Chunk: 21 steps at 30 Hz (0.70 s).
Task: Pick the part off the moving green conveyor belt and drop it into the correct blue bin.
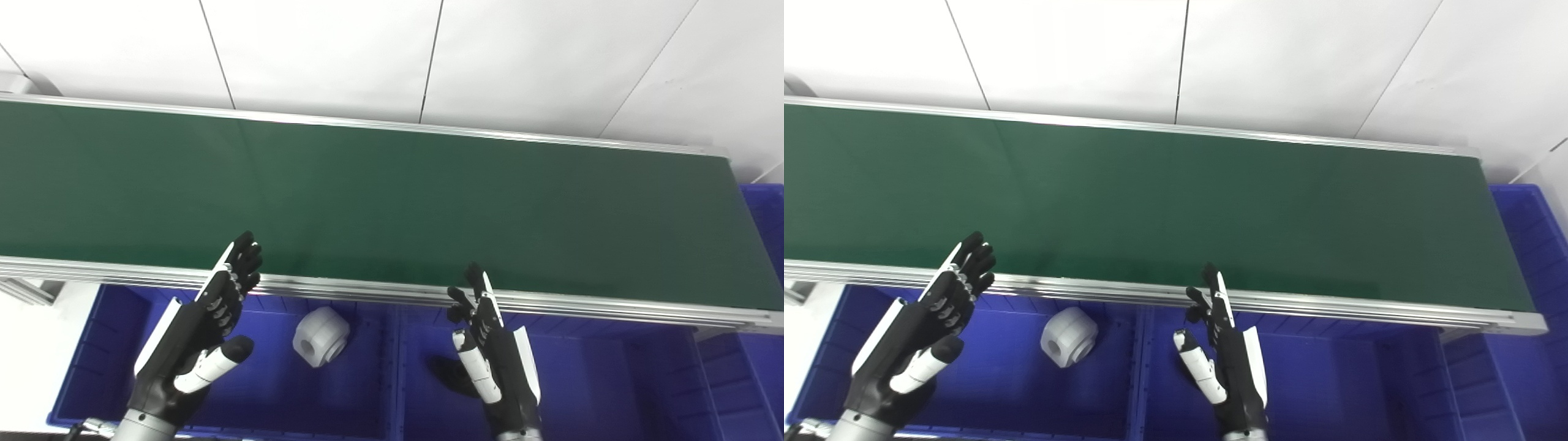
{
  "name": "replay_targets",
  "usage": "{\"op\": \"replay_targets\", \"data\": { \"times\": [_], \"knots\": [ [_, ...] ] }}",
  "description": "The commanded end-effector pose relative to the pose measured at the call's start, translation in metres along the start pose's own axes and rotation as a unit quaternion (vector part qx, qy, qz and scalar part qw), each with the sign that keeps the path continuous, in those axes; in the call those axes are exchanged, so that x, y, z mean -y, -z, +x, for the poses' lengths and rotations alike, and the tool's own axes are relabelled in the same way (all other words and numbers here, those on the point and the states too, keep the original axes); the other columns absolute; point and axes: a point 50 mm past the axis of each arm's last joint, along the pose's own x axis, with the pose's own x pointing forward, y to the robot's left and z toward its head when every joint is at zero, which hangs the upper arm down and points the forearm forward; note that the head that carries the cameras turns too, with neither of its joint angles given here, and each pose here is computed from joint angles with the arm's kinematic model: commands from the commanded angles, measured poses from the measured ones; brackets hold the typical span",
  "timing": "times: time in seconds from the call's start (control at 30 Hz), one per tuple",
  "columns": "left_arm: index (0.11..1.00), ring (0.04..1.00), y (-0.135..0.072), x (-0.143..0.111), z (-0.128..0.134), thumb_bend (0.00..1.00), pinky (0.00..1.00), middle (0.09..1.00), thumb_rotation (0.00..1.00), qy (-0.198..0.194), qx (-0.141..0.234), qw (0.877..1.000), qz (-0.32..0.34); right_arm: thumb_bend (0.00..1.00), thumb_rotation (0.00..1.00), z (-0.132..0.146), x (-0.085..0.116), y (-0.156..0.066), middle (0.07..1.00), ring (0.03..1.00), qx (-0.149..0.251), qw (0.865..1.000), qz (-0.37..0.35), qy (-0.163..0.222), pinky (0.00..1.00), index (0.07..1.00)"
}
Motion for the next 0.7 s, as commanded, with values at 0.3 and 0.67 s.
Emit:
{"op": "replay_targets", "data": {
  "times": [0.3,0.67],
  "knots": [
    [1.0,1.0,0.008,0.01,0.012,0.76,1.0,1.0,0.65,-0.007,0.022,1.0,0.016,0.81,0.89,-0.006,-0.005,-0.011,0.981,0.903,0.012,1.0,0.021,0.011,0.87,1.0],
    [1.0,1.0,0.021,0.028,0.019,0.73,1.0,1.0,0.77,-0.087,0.061,0.994,-0.029,0.77,0.9,-0.015,0.012,-0.01,1.0,0.943,0.019,0.999,-0.007,0.03,0.9,1.0]
  ]
}}
